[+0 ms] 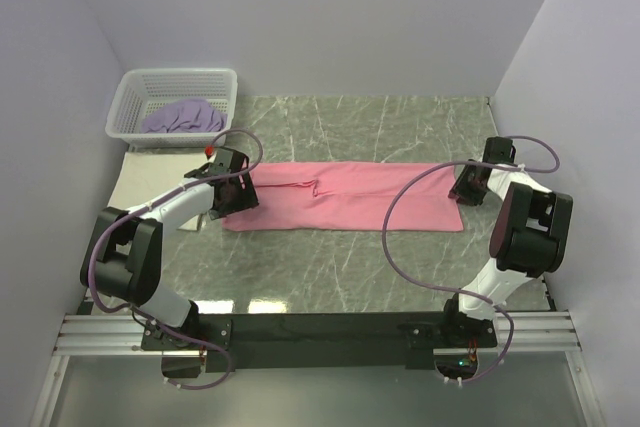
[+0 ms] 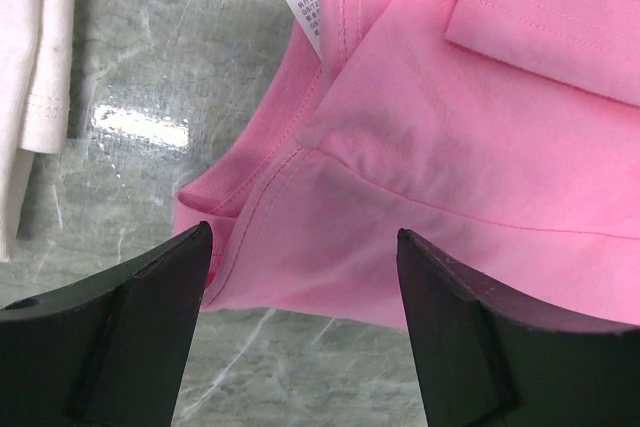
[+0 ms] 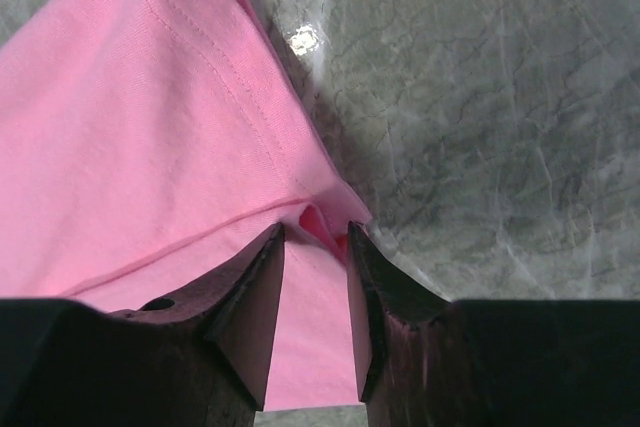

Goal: Fold and stack the t-shirts
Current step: Fold the tshirt

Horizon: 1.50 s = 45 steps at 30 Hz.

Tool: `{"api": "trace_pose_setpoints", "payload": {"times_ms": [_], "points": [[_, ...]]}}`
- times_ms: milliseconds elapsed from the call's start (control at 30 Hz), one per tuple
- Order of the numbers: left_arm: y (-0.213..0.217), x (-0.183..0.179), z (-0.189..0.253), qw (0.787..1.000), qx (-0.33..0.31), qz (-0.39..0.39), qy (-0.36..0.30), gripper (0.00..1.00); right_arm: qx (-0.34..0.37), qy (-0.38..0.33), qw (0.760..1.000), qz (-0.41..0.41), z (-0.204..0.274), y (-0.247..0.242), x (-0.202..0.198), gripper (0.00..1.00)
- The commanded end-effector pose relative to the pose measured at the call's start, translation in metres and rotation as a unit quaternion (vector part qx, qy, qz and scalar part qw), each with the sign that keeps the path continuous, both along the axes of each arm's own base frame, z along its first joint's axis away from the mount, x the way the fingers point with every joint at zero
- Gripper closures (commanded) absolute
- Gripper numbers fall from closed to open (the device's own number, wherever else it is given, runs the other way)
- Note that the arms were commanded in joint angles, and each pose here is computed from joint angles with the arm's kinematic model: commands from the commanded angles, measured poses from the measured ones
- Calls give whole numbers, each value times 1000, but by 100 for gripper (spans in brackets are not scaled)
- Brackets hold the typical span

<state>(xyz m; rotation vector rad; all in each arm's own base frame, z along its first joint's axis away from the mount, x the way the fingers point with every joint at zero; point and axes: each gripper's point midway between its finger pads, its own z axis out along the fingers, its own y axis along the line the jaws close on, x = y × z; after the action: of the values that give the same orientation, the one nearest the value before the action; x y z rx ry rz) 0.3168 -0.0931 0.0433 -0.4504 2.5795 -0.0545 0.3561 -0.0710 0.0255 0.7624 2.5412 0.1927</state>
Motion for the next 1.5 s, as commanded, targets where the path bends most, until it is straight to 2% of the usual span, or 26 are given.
{"api": "trace_pose_setpoints", "payload": {"times_ms": [0,100,133,267,333,533,1000,1133,1233,1333,1400,1467], "points": [[2,4,6,1000,1,-2,-18,20,-13,-22,1000,9,9,-5,18,62],[2,4,6,1000,1,-2,-17,21,-17,-19,1000,8,8,-7,15,68],[2,3,5,1000,1,-2,-15,21,-18,-17,1000,7,8,-7,14,76],[2,4,6,1000,0,-2,-17,20,-25,-24,999,5,15,-9,15,96],[2,3,5,1000,0,-3,-15,20,-31,-24,999,2,16,-11,15,100],[3,3,6,1000,2,-1,-16,20,-69,-29,997,-32,26,-27,12,100],[5,0,-3,1000,10,1,0,21,-94,-27,992,-80,23,-42,13,100],[3,2,-1,1000,5,4,-5,33,-96,-25,992,-80,26,-45,19,100],[0,5,-4,1000,-2,8,2,38,-92,-25,993,-75,24,-44,21,100],[-3,4,-12,1000,-8,11,14,51,-91,-22,993,-74,21,-43,21,100],[-3,0,-18,1000,-7,13,26,53,-93,-21,993,-74,21,-44,21,100],[-2,-8,-26,999,-6,15,41,60,-95,-19,992,-74,20,-45,21,100]]}}
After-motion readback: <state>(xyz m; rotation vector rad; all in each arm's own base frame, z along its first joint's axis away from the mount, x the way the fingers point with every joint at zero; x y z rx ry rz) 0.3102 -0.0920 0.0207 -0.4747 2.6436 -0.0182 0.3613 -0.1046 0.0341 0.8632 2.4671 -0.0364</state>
